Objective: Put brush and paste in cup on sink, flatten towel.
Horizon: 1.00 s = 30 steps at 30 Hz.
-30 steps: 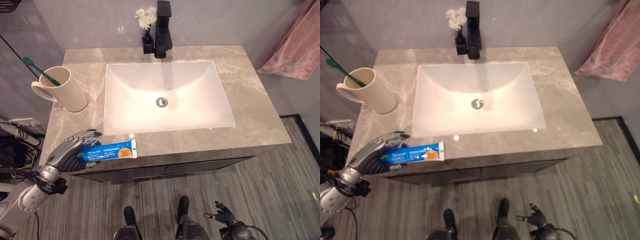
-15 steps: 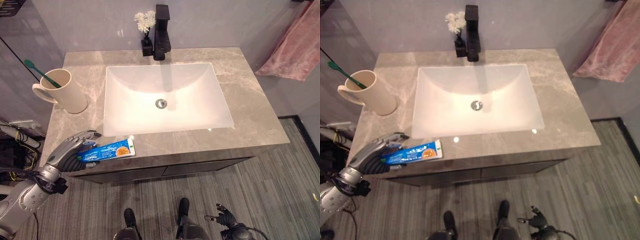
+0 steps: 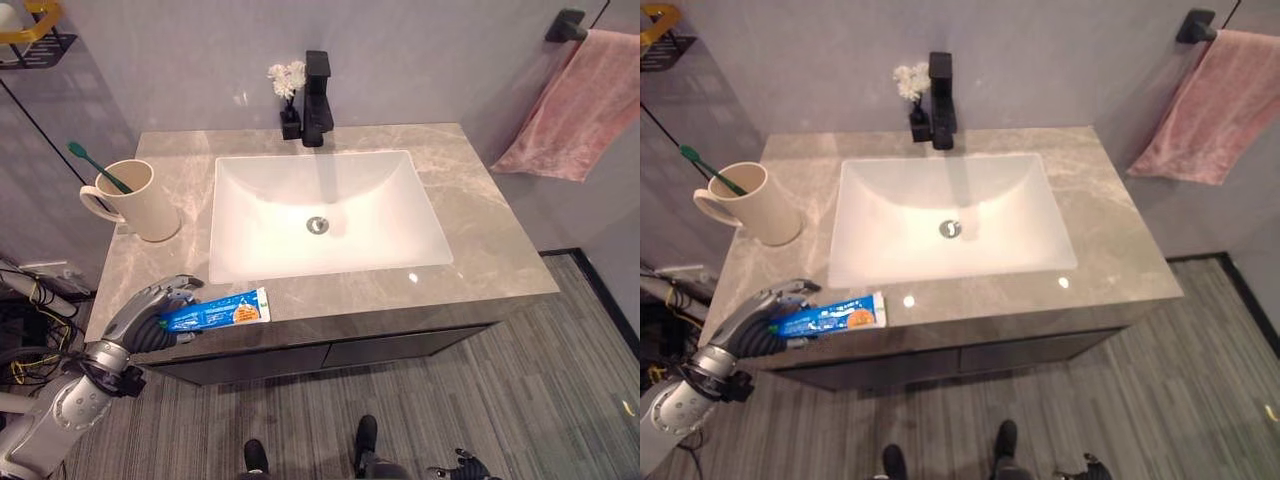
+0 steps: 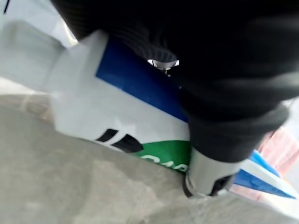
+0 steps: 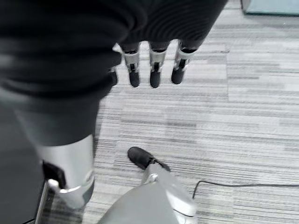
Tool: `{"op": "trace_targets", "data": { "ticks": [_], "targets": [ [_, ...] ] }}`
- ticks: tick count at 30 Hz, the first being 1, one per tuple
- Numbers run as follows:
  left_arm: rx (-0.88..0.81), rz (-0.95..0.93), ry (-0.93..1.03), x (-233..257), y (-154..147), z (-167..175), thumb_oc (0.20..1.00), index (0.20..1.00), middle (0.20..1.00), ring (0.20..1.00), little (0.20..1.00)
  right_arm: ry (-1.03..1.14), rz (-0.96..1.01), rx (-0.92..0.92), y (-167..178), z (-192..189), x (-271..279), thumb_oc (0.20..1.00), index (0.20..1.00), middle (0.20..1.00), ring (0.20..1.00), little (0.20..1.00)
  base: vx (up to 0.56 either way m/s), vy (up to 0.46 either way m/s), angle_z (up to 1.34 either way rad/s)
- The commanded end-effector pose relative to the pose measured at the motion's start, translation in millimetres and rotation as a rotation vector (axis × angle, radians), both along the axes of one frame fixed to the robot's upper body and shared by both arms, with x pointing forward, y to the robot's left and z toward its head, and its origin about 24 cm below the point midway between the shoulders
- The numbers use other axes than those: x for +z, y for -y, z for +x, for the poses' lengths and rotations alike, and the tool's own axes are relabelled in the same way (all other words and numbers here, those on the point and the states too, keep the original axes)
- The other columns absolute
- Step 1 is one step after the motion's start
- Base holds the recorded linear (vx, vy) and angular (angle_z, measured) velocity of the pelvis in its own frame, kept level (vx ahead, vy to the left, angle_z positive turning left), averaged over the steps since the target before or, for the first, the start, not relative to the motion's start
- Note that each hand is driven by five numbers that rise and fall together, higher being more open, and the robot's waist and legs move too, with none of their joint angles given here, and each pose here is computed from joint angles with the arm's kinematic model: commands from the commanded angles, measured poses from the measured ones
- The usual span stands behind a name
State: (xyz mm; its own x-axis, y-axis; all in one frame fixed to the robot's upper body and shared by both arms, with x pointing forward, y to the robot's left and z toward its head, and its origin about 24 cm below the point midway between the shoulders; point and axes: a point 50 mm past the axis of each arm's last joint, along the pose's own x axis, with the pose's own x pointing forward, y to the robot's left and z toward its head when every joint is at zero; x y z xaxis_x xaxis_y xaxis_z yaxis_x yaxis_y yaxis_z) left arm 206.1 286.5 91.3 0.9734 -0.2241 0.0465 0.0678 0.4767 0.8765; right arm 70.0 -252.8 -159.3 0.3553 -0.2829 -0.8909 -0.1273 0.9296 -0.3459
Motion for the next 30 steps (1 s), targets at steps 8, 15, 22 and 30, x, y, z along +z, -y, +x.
{"op": "trace_targets", "data": {
  "ticks": [8, 15, 22, 30],
  "targets": [
    [0.053, -0.172, 0.146, 24.1, -0.5, 13.5, 0.200, 0.200, 0.200, 0.200, 0.200, 0.006, -0.011, 0.017, 0.2, 11.1, 1.5, 1.000, 1.000, 1.000, 1.000, 1.000, 0.00, 0.000, 0.00],
    [0.050, -0.145, 0.207, 33.2, 1.7, 17.1, 0.200, 0.200, 0.200, 0.200, 0.200, -0.014, -0.009, 0.003, -0.1, 5.5, 0.0, 1.000, 1.000, 1.000, 1.000, 1.000, 0.00, 0.000, 0.00],
    [0.000, -0.094, 0.281, 51.1, 8.8, 22.9, 0.200, 0.200, 0.200, 0.200, 0.200, -0.094, -0.026, -0.067, 11.0, -15.8, -1.4, 1.000, 1.000, 1.000, 1.000, 1.000, 0.00, 0.000, 0.00],
    [-0.028, -0.045, 0.354, 68.2, 12.9, 30.3, 0.200, 0.200, 0.200, 0.200, 0.200, 0.020, -0.078, -0.527, 64.5, -33.7, 17.0, 1.000, 1.000, 1.000, 1.000, 1.000, 0.00, -0.005, -0.01]
  ]
}}
